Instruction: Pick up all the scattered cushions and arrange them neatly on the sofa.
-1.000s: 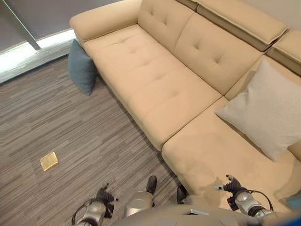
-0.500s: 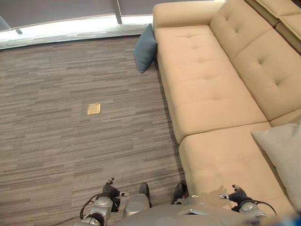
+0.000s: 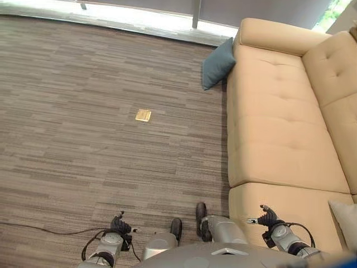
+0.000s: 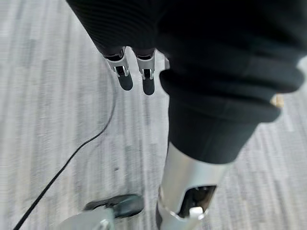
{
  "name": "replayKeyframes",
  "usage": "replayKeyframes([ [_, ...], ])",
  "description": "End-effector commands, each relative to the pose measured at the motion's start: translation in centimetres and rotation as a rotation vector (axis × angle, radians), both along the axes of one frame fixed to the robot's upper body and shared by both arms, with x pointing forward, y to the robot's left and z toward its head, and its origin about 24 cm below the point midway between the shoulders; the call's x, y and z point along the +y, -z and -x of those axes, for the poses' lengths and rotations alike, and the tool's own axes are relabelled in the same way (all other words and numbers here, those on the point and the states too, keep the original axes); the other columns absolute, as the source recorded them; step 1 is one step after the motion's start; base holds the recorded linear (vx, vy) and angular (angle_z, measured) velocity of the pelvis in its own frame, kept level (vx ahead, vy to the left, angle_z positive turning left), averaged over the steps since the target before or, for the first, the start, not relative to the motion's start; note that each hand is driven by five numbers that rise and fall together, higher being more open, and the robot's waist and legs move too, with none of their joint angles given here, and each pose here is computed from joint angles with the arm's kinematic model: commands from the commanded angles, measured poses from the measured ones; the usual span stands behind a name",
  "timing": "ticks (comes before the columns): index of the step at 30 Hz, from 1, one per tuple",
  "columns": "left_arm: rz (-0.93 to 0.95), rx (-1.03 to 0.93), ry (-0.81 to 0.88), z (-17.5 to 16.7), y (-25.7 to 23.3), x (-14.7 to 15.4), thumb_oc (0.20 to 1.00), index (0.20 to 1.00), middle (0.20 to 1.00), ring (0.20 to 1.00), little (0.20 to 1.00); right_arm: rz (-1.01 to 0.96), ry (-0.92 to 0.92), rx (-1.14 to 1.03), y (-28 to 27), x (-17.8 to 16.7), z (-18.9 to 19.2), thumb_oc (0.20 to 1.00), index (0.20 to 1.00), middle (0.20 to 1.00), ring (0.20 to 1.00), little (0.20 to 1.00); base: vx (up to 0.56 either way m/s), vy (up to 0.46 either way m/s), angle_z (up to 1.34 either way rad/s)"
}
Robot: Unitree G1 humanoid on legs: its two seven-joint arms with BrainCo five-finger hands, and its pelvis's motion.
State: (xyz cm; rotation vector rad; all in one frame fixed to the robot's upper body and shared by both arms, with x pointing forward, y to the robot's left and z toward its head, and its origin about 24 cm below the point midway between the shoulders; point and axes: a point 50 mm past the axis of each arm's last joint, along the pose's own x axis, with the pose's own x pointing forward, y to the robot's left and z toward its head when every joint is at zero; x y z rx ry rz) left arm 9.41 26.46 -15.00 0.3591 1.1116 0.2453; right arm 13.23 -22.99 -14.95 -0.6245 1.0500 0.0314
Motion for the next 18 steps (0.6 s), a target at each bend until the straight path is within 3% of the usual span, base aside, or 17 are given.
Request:
replayKeyframes([
  [1,-0.005,-0.025,-0.003,-0.8,-0.3,0.3,1.0,1.0,1.0,1.0,1.0,0.063,0.0,0.018,-0.2,-1.7,0.9,1.0,1.0,1.0,1.0,1.0,0.18,-0.113,0.84],
  [11,0.003,0.021,0.04,-0.1,0.0,0.0,1.0,1.0,1.0,1.0,1.0,0.062,0.055,0.07,0.3,-2.1,2.6,1.0,1.0,1.0,1.0,1.0,0.17,-0.022,0.39],
  [18,-0.001,0.057,0.02,1.3,0.3,0.3,1.0,1.0,1.0,1.0,1.0,0.048,-0.007,0.087,0.6,-0.8,2.5,1.0,1.0,1.0,1.0,1.0,0.27,0.139,-0.4],
])
